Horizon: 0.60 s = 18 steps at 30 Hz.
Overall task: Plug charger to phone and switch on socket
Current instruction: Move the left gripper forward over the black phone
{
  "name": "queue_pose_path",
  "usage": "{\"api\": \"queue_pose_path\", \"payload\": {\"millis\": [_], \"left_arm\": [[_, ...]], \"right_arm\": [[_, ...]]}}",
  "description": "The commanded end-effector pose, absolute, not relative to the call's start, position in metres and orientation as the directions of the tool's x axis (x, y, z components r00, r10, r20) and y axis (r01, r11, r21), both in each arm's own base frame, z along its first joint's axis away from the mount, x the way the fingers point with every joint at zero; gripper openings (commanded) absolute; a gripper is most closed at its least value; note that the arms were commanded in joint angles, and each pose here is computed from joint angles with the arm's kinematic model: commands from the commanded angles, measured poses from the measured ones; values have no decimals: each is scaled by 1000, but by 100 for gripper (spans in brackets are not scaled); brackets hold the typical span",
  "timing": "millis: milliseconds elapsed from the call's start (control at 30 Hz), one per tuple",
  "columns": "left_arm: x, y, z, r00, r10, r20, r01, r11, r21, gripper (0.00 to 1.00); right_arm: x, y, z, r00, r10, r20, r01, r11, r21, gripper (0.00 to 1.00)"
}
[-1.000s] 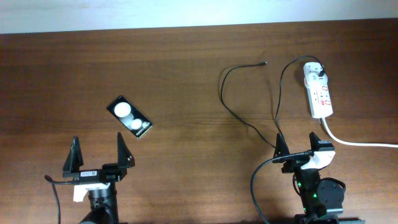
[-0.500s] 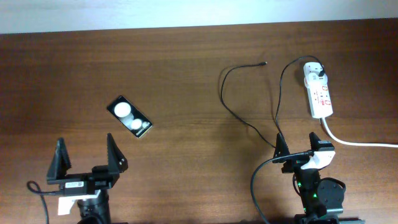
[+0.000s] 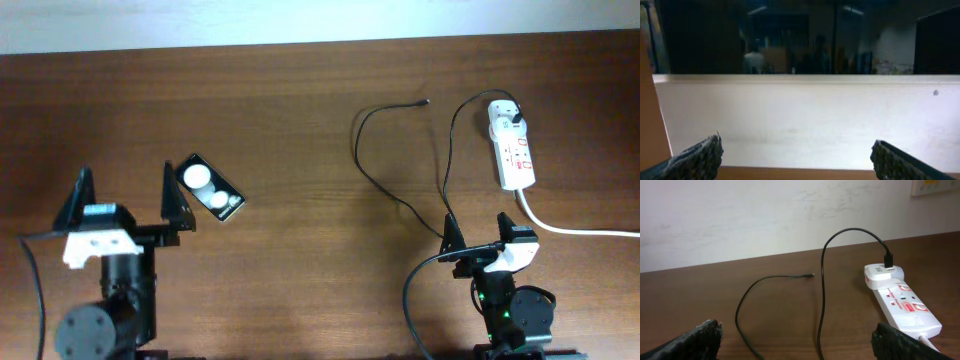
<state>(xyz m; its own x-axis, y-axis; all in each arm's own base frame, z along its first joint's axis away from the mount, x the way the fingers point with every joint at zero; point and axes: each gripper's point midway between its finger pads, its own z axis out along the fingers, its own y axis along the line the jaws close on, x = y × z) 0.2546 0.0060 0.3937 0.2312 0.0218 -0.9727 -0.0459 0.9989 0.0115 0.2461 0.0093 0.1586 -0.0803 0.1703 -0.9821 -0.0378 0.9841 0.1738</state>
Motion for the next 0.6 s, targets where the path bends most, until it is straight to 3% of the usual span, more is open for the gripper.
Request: {"api": "queue_pose_path", "payload": {"millis": [0,333,567], "left_arm": [[262,6,405,170,37,-985,-46,998,30,99],[293,5,372,-150,39,-988,-29,999,43,99],[326,-7,332,-382,-53,-923,12,998,-63,99]], "right_arm": [[246,7,157,-79,160,-984,-28,986,163,99],[246,7,157,-79,160,-984,-28,986,163,99],[246,7,157,-79,160,-984,-28,986,163,99]]}}
